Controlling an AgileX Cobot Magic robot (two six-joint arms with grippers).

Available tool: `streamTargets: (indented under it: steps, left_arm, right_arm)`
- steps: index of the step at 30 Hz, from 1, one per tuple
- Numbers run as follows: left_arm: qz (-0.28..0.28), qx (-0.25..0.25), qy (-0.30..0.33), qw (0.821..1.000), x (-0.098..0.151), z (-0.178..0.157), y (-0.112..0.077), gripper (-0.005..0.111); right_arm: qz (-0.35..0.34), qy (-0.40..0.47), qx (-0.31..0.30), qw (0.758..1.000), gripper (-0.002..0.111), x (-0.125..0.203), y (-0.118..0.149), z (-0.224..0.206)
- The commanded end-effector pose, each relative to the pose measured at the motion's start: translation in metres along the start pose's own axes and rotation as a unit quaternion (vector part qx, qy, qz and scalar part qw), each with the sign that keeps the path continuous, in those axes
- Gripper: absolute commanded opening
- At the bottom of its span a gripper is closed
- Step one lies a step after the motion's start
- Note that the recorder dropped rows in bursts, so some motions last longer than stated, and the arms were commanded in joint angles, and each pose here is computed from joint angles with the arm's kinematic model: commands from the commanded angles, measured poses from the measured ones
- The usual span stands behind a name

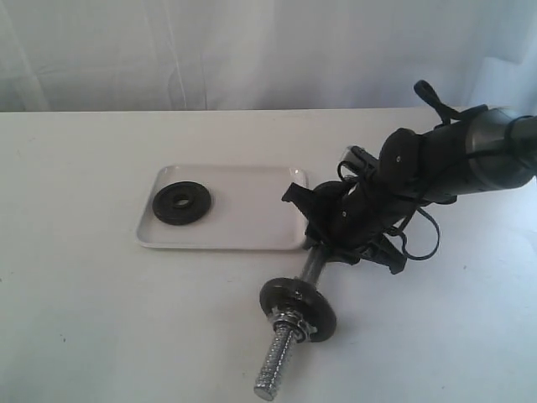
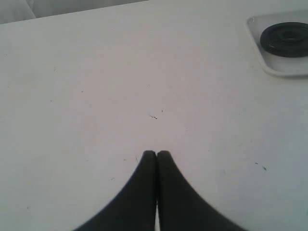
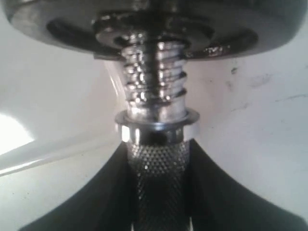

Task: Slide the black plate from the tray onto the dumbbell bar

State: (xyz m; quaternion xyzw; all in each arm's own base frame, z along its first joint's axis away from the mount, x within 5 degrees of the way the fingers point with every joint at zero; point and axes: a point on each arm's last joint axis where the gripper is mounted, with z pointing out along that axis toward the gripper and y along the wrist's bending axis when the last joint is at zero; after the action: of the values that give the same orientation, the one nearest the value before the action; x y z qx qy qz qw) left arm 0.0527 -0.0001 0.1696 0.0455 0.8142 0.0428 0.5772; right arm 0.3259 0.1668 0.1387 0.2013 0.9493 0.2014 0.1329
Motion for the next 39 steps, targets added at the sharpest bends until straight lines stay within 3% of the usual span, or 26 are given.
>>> streamTargets:
  steps: [1,15,23,33,39]
  left_arm:
    - [-0.004,0.002,0.001,1.0,0.001,0.0,0.0,0.0]
    - [-0.004,0.002,0.001,1.0,0.001,0.0,0.0,0.0]
    - [-0.004,0.002,0.001,1.0,0.001,0.0,0.0,0.0]
    - [-0.004,0.002,0.001,1.0,0.001,0.0,0.0,0.0]
    - [-0.004,0.002,0.001,1.0,0.001,0.0,0.0,0.0]
  right_arm:
    - [-0.029,0.03,0.036,0.998,0.0,-0.002,-0.016,0.002]
    - [-0.225,0.026,0.041,0.973,0.0,-0.01,-0.022,0.0]
    - [-0.274,0.025,0.05,0.96,0.0,-0.02,-0.032,-0.004]
    - [-0.412,0.02,0.05,0.91,0.0,-0.033,-0.042,-0.012]
    - [-0.497,0.024,0.05,0.866,0.0,-0.035,-0.044,-0.013]
